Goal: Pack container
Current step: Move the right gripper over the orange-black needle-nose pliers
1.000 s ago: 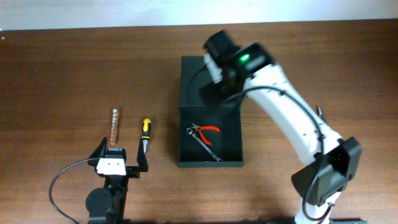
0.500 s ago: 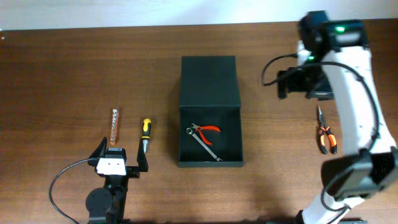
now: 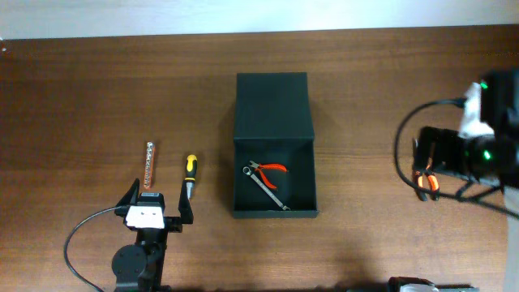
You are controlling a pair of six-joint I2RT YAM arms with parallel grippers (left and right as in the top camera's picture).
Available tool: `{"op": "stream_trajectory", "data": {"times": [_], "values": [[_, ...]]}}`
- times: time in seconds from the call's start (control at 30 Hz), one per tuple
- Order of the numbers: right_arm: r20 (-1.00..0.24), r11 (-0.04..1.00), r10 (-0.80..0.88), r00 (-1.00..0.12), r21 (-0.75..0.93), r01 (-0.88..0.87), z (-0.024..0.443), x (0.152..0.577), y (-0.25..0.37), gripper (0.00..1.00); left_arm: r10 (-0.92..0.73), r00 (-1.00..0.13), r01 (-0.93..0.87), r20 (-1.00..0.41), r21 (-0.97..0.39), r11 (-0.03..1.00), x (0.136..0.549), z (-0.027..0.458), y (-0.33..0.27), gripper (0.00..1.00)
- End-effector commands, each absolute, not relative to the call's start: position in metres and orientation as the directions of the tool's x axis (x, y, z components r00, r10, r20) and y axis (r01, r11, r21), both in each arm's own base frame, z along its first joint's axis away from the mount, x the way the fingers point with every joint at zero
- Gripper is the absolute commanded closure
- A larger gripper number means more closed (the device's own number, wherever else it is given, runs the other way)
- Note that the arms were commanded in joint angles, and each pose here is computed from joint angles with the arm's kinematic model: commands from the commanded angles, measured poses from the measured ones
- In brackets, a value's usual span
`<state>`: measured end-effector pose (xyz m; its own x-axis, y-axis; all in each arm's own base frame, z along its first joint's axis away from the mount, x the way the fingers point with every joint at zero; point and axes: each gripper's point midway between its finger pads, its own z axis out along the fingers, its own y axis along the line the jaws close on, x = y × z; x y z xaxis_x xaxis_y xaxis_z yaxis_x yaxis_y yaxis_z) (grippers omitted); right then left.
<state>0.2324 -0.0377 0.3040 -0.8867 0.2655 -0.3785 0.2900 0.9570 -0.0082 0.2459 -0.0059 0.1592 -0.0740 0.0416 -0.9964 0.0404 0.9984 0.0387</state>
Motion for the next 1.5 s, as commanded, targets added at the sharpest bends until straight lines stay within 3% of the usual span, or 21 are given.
{"op": "stream_trajectory", "data": {"times": [0.0, 0.2, 0.33, 0.5, 0.67, 1.07, 1.47], "values": [[-0.363, 0.910, 0.356, -0.861, -0.075, 0.408, 0.281, 0.235, -0.070, 0.01, 0.057, -0.074, 0.032, -0.996, 0.055, 0.998, 0.246, 0.157, -0.004, 0.01], [-0.301, 0.880, 0.415, -0.858, -0.105, 0.463, 0.258, 0.236, -0.089, 0.01, 0.057, -0.074, 0.032, -0.996, 0.055, 0.998, 0.246, 0.157, -0.004, 0.01], [-0.326, 0.885, 0.402, -0.856, -0.101, 0.454, 0.256, 0.251, -0.092, 0.01, 0.057, -0.074, 0.032, -0.996, 0.055, 0.998, 0.246, 0.157, -0.004, 0.01], [-0.360, 0.955, 0.179, -0.915, -0.159, 0.250, 0.249, 0.283, -0.097, 0.01, 0.057, -0.074, 0.032, -0.996, 0.055, 0.998, 0.246, 0.157, -0.004, 0.01], [-0.227, 0.981, -0.017, -0.974, -0.193, 0.028, 0.206, 0.290, -0.096, 0.01, 0.057, -0.074, 0.032, -0.996, 0.055, 0.998, 0.246, 0.157, -0.004, 0.01], [-0.009, 0.996, -0.011, -1.000, -0.087, -0.010, 0.120, 0.305, -0.090, 0.01, 0.057, -0.074, 0.032, -0.996, 0.055, 0.998, 0.246, 0.157, -0.004, 0.01], [0.090, 0.998, 0.035, -0.995, -0.064, 0.029, 0.079, 0.309, -0.093, 0.01, 0.057, -0.074, 0.032, -0.996, 0.055, 0.998, 0.246, 0.157, -0.004, 0.01]]}}
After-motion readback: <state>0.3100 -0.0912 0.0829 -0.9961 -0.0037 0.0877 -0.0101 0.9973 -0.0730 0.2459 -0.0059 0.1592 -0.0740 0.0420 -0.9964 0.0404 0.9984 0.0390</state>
